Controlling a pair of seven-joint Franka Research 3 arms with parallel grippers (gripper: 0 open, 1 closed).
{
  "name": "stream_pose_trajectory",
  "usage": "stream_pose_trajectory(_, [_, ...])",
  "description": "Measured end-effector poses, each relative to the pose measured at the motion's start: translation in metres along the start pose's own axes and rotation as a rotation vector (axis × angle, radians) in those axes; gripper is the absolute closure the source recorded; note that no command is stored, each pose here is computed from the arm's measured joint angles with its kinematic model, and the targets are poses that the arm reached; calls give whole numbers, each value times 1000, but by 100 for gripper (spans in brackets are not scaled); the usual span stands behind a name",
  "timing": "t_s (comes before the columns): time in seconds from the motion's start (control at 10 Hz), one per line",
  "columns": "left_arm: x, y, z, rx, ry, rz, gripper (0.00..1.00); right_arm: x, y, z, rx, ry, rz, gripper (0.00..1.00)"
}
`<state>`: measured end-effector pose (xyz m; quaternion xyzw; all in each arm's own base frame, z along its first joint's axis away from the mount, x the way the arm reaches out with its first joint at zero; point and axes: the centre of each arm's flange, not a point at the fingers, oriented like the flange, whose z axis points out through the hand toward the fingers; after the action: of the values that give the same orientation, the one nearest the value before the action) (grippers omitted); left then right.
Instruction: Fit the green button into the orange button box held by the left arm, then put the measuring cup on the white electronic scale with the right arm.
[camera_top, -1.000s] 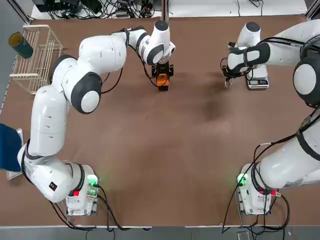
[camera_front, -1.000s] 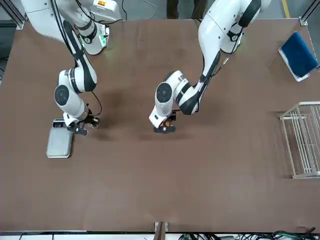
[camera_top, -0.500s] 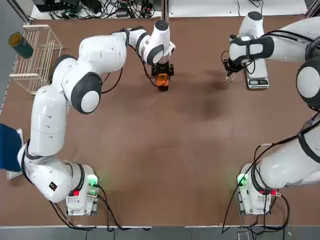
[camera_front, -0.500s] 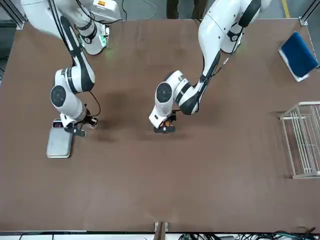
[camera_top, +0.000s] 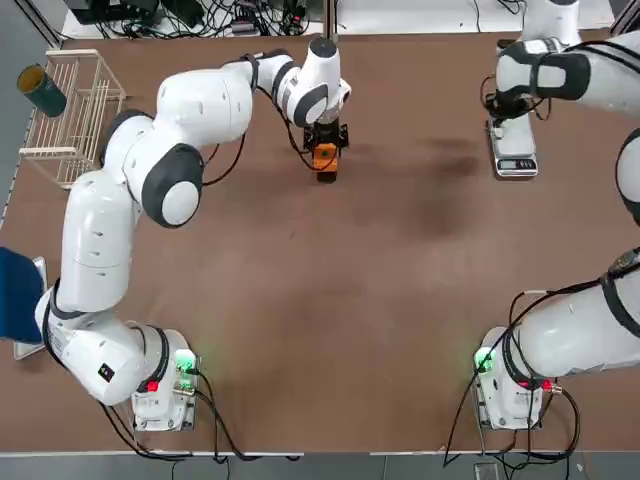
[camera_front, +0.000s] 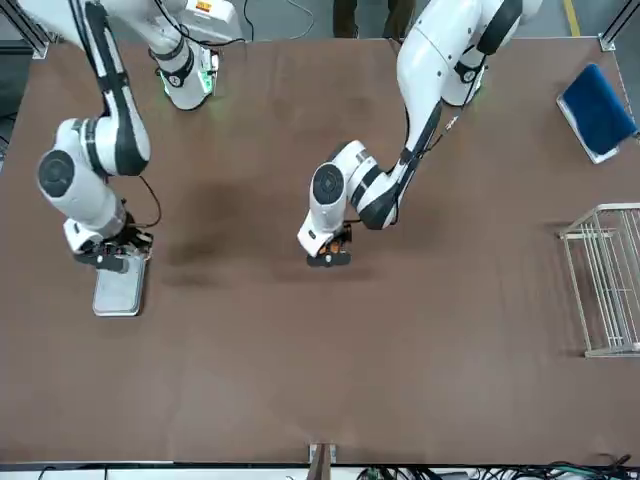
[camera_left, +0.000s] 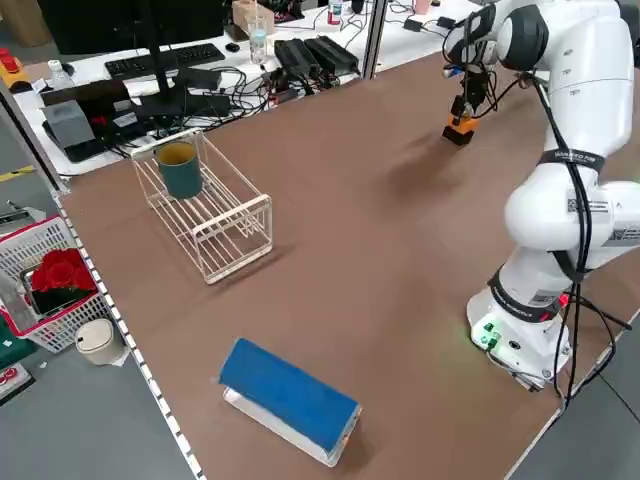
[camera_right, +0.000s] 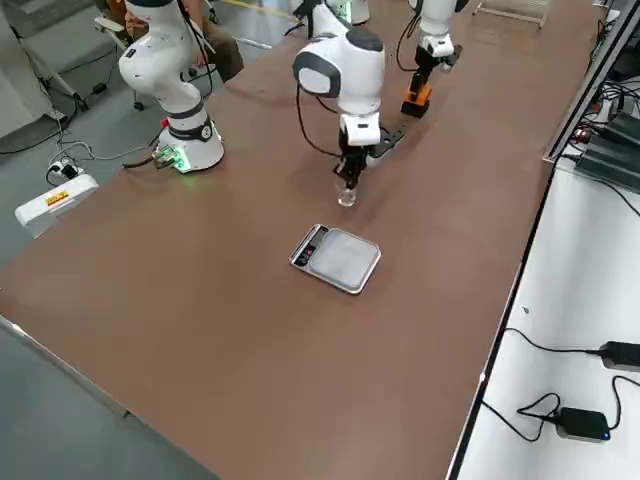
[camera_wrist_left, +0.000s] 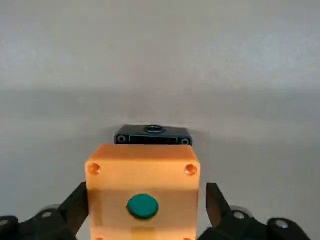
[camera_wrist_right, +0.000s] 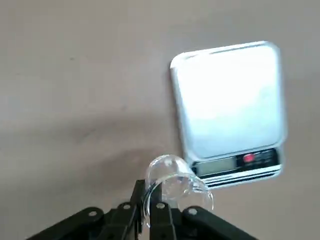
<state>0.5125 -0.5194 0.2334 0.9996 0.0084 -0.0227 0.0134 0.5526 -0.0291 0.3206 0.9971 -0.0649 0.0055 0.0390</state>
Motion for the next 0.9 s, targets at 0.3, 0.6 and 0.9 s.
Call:
stream_pose_trajectory(0.3, [2,1,-5,2,16,8,0,12,48,4,-19,82,-92,93])
stream_pose_trajectory(0.6, [2,0,-5,7,22,13,0,22,61,33,-41,99,-131,93])
stream_pose_trajectory(0.9, [4,-2,-9,8,25,9,0,25,59,59,-51,95,-143,93])
